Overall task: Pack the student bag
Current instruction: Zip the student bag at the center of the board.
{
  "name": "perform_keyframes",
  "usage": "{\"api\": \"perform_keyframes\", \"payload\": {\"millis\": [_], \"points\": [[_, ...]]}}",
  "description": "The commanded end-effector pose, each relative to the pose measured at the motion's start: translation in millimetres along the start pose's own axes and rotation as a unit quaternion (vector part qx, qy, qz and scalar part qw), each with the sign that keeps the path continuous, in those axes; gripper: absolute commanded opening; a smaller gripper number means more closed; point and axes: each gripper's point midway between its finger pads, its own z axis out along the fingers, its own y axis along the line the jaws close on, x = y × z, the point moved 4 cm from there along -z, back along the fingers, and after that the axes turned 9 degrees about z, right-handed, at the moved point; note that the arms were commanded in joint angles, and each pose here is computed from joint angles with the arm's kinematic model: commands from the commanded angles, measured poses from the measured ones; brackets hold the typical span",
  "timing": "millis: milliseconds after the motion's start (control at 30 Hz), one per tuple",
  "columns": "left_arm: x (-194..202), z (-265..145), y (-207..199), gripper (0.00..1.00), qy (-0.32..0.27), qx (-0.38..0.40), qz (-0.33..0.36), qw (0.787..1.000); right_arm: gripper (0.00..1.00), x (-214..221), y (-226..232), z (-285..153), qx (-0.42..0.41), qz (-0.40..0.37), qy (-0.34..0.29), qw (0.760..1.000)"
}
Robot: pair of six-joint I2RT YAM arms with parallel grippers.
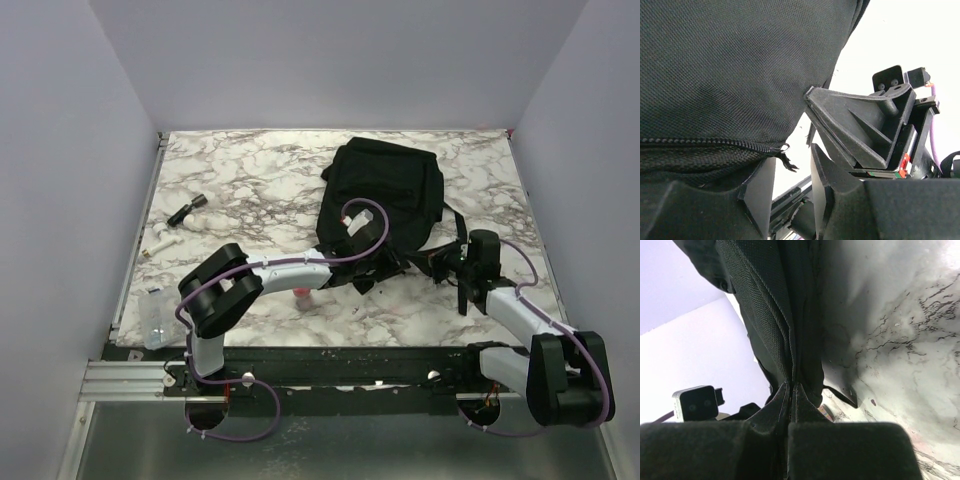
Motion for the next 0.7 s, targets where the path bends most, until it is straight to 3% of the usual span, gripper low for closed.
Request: {"api": "perform_keyframes", "payload": {"millis": [0, 133, 300, 600, 667], "points": [[-12, 7, -7, 0.32, -0.040, 0.000, -0.003, 0.999, 0.01, 2, 7, -4, -0.004, 0.003, -0.009, 1.000], [-9, 6, -9, 0.24, -0.039, 0.001, 0.002, 0.999, 0.01, 0, 6, -5, -0.002, -0.001, -0.015, 1.000], [-8, -3, -14, 0.00, -0.032, 0.013, 0.027, 0.999, 0.01, -4, 4, -3, 0.004, -0.030, -0.026, 0.999], [-1, -32, 5, 0.00, 0.042, 0.020, 0.077, 0.996, 0.01, -16, -7, 8, 0.032, -0.109, -0.017, 0.993], [2, -37, 16, 0.00, 0.072, -0.011, 0.104, 0.992, 0.00, -21, -12, 9, 0.045, -0.128, -0.021, 0.991]]}}
